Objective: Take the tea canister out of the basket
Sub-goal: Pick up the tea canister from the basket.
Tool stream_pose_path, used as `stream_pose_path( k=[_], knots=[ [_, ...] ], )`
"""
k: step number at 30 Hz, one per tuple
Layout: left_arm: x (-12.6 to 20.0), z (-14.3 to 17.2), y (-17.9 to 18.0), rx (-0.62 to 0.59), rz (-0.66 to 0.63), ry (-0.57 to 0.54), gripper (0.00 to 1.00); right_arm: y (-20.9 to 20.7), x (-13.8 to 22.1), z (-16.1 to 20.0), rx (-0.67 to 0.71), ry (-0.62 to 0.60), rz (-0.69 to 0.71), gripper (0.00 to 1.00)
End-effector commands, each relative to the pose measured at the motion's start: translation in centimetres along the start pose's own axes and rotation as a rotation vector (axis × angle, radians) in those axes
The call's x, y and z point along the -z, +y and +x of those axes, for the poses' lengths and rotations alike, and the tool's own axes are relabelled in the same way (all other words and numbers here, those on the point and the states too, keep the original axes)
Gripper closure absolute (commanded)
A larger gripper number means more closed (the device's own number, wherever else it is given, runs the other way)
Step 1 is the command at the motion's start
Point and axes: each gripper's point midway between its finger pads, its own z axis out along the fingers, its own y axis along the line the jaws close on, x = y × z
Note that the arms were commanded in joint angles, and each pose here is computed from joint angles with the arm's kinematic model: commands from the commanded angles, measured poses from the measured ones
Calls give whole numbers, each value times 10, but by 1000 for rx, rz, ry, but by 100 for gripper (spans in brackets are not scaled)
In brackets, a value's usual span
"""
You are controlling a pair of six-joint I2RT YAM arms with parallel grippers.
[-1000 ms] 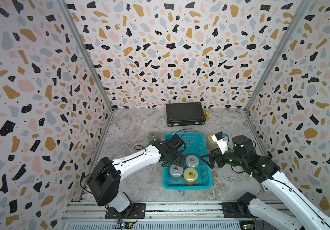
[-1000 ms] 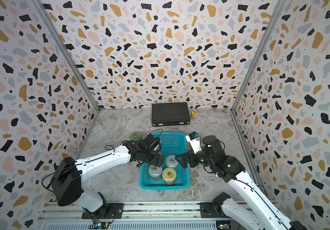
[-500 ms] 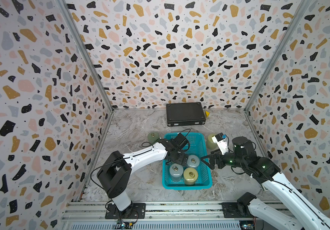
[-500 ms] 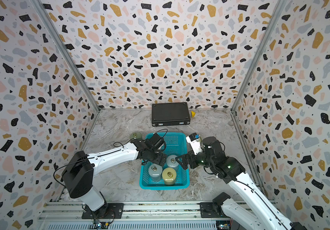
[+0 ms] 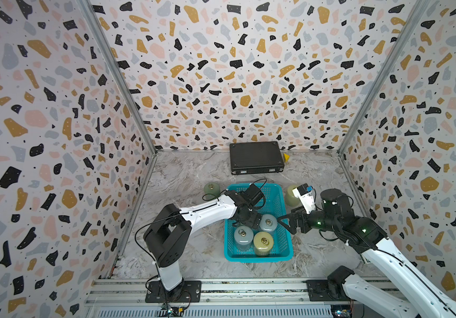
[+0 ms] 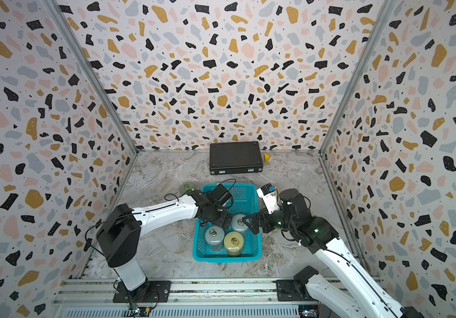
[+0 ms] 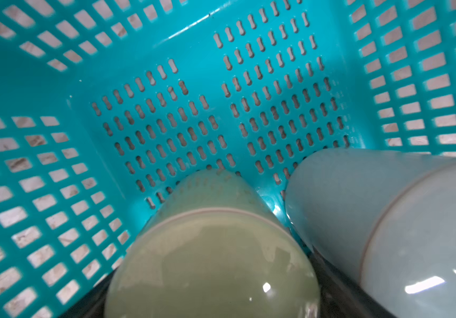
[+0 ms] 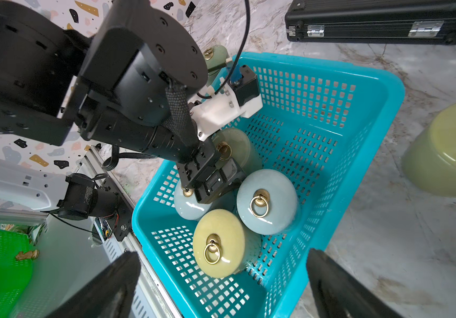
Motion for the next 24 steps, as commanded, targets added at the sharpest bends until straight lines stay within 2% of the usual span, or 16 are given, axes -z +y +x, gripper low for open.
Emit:
stream_pose_path(
  k=[1,11,14,24],
  knots=[
    [-12,27,19,-23,-87,124,2,5,2,-6,5,-17,-15,1],
    [-13,23,21,-28,-101,122,11,4,1,-6,-3,-16,-12,1],
    [-8,18,17,-29,-86,105,25,4,1,-6,-6,-18,-10,1],
    [37,-6,11,-2,-53,-4,24,5,1,-9,-7,-32,-20,1]
  ],
)
